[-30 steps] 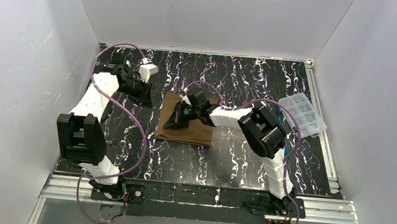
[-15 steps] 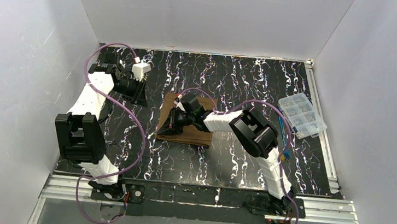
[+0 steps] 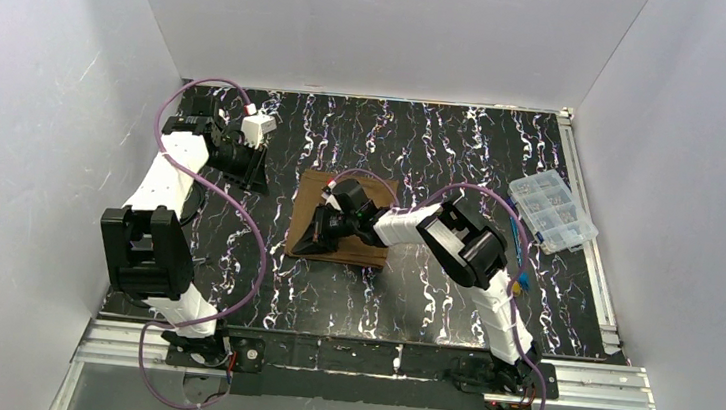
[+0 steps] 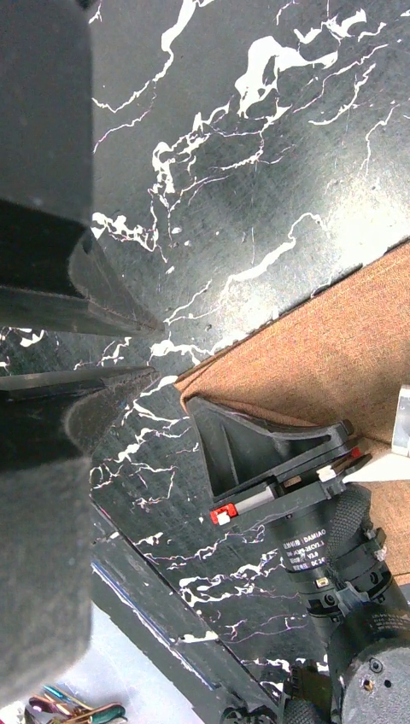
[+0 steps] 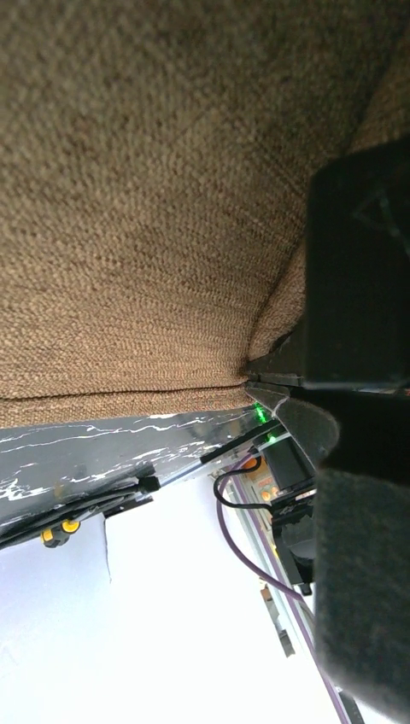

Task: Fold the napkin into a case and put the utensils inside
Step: Smooth out the upper triangle-folded napkin at the center of the board.

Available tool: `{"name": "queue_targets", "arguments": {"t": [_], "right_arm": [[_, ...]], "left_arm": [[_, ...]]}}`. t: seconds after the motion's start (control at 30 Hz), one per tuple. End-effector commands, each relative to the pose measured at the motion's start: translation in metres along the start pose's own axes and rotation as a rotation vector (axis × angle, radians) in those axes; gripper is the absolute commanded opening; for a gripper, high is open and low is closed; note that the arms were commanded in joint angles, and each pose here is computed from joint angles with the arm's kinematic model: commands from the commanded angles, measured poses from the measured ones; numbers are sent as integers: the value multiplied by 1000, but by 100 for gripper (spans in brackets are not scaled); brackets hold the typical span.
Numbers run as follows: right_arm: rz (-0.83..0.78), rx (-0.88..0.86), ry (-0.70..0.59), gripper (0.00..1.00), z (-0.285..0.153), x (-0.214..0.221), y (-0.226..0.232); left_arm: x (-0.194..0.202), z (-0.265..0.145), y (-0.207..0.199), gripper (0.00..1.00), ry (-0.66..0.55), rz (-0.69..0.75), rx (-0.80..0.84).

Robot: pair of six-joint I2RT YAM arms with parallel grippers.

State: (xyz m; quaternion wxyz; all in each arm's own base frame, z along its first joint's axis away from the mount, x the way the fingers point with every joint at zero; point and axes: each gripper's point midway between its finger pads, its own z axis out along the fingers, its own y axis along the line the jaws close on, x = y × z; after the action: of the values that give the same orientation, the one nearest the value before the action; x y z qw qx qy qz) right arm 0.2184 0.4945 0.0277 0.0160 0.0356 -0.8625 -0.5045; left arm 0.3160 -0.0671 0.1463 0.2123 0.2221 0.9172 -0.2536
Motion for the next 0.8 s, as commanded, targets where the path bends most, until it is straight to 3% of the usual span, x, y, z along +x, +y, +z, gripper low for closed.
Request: {"name": "queue_targets", "arguments": {"t": [0.0,0.17,0.33,0.57,0.77], "right_arm": [[-4,23,4,3,10,5,-21],[-28,-15,-12,6,10,0,-8],[-64,-114,-40,19,0,-11,32],[-134,-286,-127,29,-61,-59,113],[-115,-215,-215,28,-113,-96,81]], "left_arm": [[1,1,-1,19,6,-3,9],[5,2,1,19,18,5,0],[5,2,-2,19,12,5,12],[4,2,-19,18,-15,0,91],[11,7,-29,16,1,-3,136]]}}
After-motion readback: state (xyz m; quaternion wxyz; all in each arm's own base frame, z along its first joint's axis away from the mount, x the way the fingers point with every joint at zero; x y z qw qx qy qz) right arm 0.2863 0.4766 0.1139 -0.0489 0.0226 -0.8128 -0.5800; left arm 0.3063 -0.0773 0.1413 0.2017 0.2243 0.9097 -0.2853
